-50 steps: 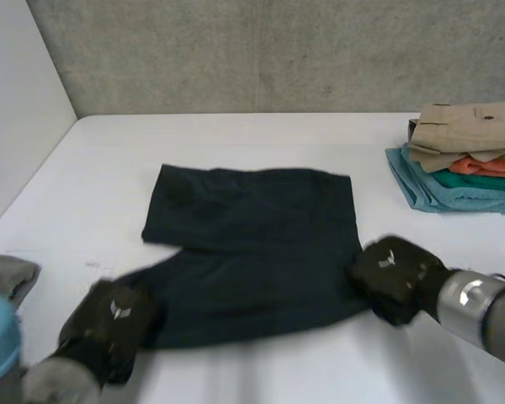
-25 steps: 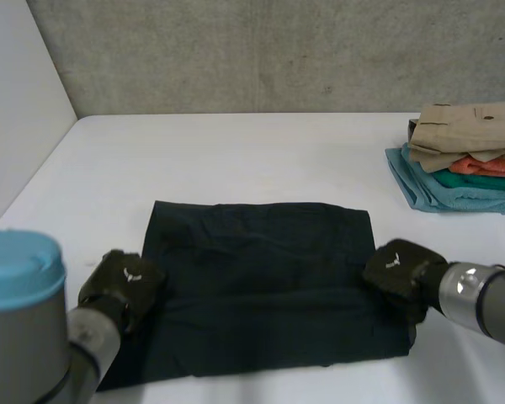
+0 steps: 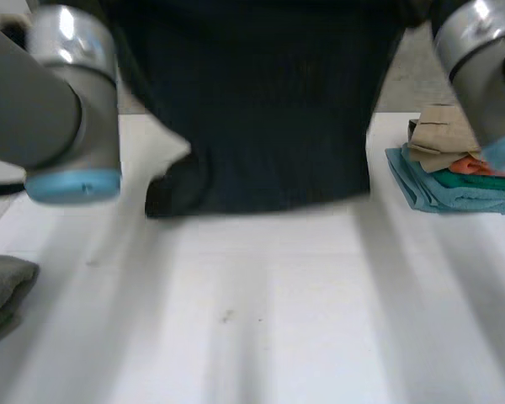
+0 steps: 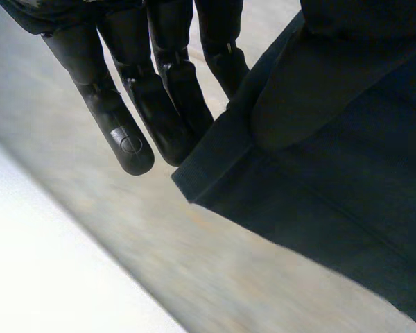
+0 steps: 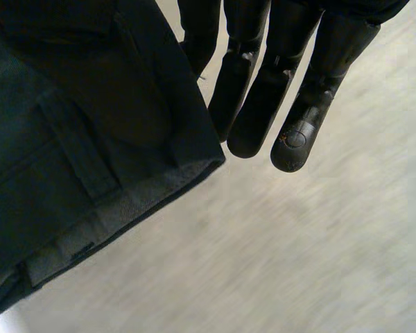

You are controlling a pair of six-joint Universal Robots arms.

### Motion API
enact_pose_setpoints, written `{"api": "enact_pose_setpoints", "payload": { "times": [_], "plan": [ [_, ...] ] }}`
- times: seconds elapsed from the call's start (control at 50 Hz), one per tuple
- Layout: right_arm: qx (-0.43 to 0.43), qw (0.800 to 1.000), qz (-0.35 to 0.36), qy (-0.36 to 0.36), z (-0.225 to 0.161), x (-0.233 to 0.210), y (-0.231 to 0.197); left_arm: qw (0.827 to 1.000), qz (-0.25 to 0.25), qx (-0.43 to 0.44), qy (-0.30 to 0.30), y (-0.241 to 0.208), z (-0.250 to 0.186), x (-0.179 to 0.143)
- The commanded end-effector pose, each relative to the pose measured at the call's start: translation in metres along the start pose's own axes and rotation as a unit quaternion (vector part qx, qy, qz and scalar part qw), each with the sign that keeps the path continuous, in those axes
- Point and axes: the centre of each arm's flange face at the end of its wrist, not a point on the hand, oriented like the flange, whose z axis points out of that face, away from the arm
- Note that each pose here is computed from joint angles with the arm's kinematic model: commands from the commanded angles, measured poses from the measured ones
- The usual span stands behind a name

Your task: Fold the laundry.

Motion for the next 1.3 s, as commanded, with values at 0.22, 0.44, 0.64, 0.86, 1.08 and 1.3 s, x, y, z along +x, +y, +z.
{"api": "enact_pose_setpoints", "payload": {
  "times": [0.22,0.44,0.64,0.86,1.08,1.3],
  "plan": [
    [-0.076,0.995,0.022,-0.055,-0.040,-0.035,0.048,0.993,-0.028,-0.085,0.079,0.033,-0.076,0.010],
    [-0.212,0.958,0.014,-0.190,-0.120,-0.094,0.117,0.932,-0.007,-0.262,0.251,0.095,-0.210,0.046],
    [-0.350,0.881,-0.017,-0.318,-0.193,-0.109,0.120,0.869,0.066,-0.356,0.337,0.085,-0.285,0.026],
    [-0.416,0.807,-0.059,-0.414,-0.253,-0.095,0.088,0.810,0.051,-0.434,0.391,0.071,-0.323,0.001],
    [-0.412,0.803,-0.078,-0.423,-0.273,-0.095,0.098,0.814,0.028,-0.418,0.403,0.052,-0.317,0.003],
    [-0.394,0.829,-0.062,-0.393,-0.268,-0.099,0.104,0.905,-0.030,-0.295,0.306,0.096,-0.179,0.033]
  ]
}}
